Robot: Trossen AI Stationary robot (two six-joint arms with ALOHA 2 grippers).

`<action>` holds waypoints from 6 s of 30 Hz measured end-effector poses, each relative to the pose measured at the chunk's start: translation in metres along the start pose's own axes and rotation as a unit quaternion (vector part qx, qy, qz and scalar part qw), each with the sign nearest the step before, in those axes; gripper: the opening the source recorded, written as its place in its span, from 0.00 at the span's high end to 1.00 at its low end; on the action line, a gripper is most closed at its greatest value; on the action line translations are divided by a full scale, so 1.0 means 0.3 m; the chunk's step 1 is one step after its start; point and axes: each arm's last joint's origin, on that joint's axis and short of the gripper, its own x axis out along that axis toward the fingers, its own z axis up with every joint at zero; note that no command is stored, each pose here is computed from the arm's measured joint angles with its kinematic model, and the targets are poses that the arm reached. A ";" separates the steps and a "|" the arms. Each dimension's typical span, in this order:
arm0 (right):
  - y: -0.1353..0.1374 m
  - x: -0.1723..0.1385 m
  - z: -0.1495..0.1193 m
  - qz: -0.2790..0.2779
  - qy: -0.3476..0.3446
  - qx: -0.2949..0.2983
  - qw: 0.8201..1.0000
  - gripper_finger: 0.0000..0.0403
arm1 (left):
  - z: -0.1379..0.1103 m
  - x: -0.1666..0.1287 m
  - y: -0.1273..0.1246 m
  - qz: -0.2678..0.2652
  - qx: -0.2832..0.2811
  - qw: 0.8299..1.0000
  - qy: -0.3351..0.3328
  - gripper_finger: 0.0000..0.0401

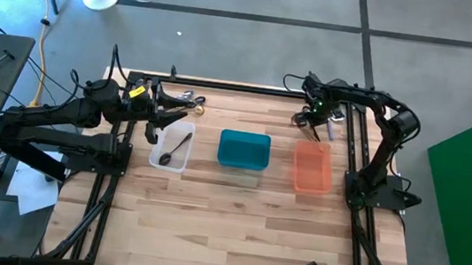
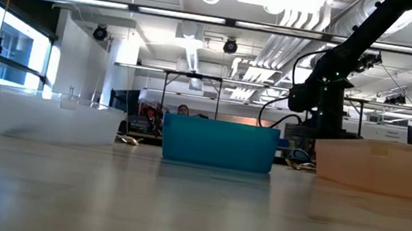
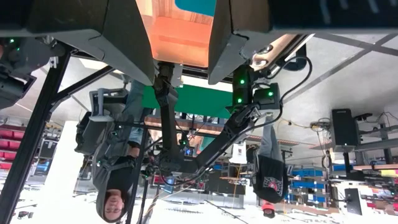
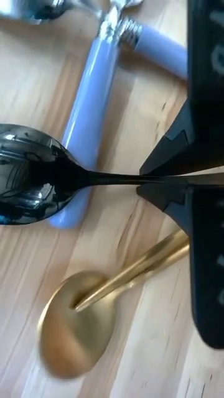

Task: Sort silverware by color (type)
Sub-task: Put the black spoon into the transparent bin

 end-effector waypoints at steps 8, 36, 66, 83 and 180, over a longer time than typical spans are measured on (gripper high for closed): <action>-0.010 -0.084 -0.025 0.001 -0.032 -0.007 0.999 1.00 | 0.000 0.000 0.000 0.000 0.000 1.000 0.000 0.64; 0.239 -0.523 -0.475 0.363 -0.463 -0.182 0.788 1.00 | 0.000 0.000 0.000 0.000 0.001 1.000 0.000 0.64; 0.385 -0.552 -0.571 0.433 -0.523 -0.306 0.668 1.00 | 0.000 0.000 0.000 0.000 0.001 1.000 -0.001 0.64; 0.504 -0.517 -0.526 0.478 -0.550 -0.300 0.616 1.00 | -0.077 0.207 0.009 -0.025 -0.023 0.999 0.011 0.64; 0.245 -0.661 -0.609 0.397 -0.560 -0.307 0.659 0.50 | -0.124 0.055 0.024 -0.065 -0.045 0.997 -0.018 1.00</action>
